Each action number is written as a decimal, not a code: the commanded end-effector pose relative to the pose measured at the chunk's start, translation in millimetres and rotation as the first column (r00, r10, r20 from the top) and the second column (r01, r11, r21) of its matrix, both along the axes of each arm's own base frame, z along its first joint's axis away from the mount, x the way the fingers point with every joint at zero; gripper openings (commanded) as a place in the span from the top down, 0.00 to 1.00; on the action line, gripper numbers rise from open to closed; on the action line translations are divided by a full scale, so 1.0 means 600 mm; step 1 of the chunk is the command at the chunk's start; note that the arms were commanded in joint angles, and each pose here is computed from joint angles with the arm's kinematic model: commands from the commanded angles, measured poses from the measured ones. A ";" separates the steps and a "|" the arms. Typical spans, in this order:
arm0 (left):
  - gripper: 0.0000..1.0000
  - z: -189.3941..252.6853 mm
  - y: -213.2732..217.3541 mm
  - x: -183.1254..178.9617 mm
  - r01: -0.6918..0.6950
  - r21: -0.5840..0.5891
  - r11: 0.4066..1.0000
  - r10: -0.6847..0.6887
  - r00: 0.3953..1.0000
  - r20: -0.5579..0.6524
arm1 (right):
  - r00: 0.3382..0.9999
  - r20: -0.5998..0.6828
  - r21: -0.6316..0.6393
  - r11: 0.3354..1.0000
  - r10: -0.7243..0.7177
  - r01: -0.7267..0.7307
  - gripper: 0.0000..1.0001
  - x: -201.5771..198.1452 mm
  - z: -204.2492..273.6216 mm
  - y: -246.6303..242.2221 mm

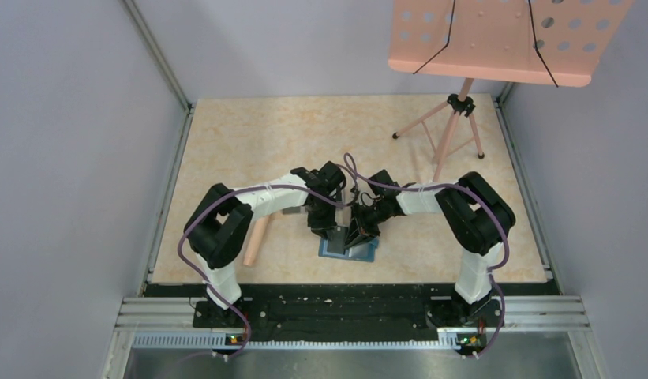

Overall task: Put the credit cards into the card holder
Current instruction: Insert the credit card into the card slot, then turn over the card slot in the card holder, then pick up the credit card from the storage box.

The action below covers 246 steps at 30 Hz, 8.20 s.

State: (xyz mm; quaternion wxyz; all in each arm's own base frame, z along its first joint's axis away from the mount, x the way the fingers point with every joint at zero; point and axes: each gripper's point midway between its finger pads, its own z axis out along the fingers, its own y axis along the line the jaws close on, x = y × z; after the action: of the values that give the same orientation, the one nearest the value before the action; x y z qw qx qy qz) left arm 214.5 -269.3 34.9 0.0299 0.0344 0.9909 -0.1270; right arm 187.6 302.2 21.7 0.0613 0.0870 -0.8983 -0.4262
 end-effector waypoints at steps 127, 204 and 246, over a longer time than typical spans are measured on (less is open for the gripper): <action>0.49 0.076 -0.197 0.008 0.107 -0.461 0.881 -0.150 0.987 -0.056 | 0.958 0.287 -0.461 0.876 -0.007 0.144 0.93 0.054 0.015 -0.134; 0.88 0.065 -0.012 0.228 -0.102 -0.300 0.948 0.141 0.984 0.112 | 0.975 0.220 -0.151 0.988 0.018 0.016 0.85 0.228 0.060 0.014; 0.88 0.080 -0.002 0.228 -0.030 -0.159 0.987 0.049 0.991 0.122 | 0.982 0.188 -0.040 0.999 -0.001 0.009 0.87 0.206 0.111 0.032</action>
State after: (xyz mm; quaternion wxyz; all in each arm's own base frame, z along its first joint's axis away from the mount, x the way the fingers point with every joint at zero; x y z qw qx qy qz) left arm 344.6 -260.1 72.4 0.0862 0.0097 0.9802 -0.1779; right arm 310.8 308.2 52.0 -0.0026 0.0998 -0.9275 -0.3601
